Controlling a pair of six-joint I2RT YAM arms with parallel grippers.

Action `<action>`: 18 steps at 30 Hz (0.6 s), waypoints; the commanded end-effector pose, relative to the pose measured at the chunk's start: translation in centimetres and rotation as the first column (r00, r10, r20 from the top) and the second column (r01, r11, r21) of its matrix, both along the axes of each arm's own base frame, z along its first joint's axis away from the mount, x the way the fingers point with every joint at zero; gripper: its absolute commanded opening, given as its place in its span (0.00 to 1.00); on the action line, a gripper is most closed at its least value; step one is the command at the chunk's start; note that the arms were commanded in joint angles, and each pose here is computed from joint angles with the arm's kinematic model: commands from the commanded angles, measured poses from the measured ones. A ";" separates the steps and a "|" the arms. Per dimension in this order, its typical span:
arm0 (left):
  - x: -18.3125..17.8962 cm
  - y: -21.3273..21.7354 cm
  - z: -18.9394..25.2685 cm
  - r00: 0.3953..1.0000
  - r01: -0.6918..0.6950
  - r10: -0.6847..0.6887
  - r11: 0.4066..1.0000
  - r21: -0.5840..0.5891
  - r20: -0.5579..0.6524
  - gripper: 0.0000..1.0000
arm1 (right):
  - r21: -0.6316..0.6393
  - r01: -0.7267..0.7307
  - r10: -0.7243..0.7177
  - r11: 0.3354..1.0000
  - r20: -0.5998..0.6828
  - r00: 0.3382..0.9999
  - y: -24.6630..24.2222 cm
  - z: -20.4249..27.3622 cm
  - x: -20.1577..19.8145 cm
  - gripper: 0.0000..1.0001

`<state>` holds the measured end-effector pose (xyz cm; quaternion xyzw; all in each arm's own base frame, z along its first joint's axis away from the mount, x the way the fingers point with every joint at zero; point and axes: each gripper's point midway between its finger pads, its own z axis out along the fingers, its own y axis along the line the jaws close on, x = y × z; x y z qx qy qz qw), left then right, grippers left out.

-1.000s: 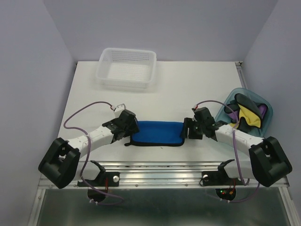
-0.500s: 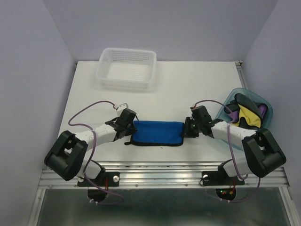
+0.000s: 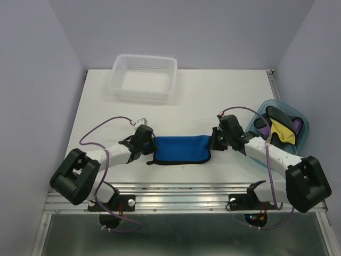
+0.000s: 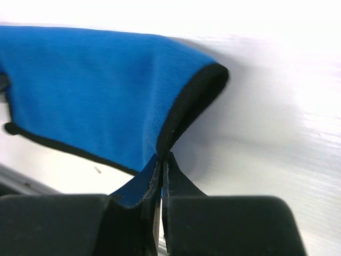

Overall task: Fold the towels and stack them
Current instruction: Fold the towel

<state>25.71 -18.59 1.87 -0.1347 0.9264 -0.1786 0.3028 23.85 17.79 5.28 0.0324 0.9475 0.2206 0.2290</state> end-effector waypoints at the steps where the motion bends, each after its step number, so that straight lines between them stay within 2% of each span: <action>1: -1.0 -0.9 0.1 0.999 0.035 -0.035 0.998 -0.061 -0.008 0.00 | 0.101 -0.119 0.110 0.988 0.092 0.990 2.8 4.8 0.9 0.01; 6: -0.9 -1.2 0.7 0.999 0.034 -0.033 0.996 -0.087 0.013 0.00 | 0.154 -0.202 0.184 0.967 0.127 0.975 5.4 7.0 1.0 0.01; 12: -1.0 -1.5 0.6 0.999 0.034 -0.033 0.994 -0.101 0.012 0.00 | 0.186 -0.337 0.303 0.923 0.186 0.934 11.0 9.2 0.4 0.01; 18: -1.1 -1.7 0.4 0.999 0.035 -0.035 0.993 -0.109 0.008 0.00 | 0.208 -0.408 0.372 0.889 0.194 0.908 16.0 9.6 0.5 0.01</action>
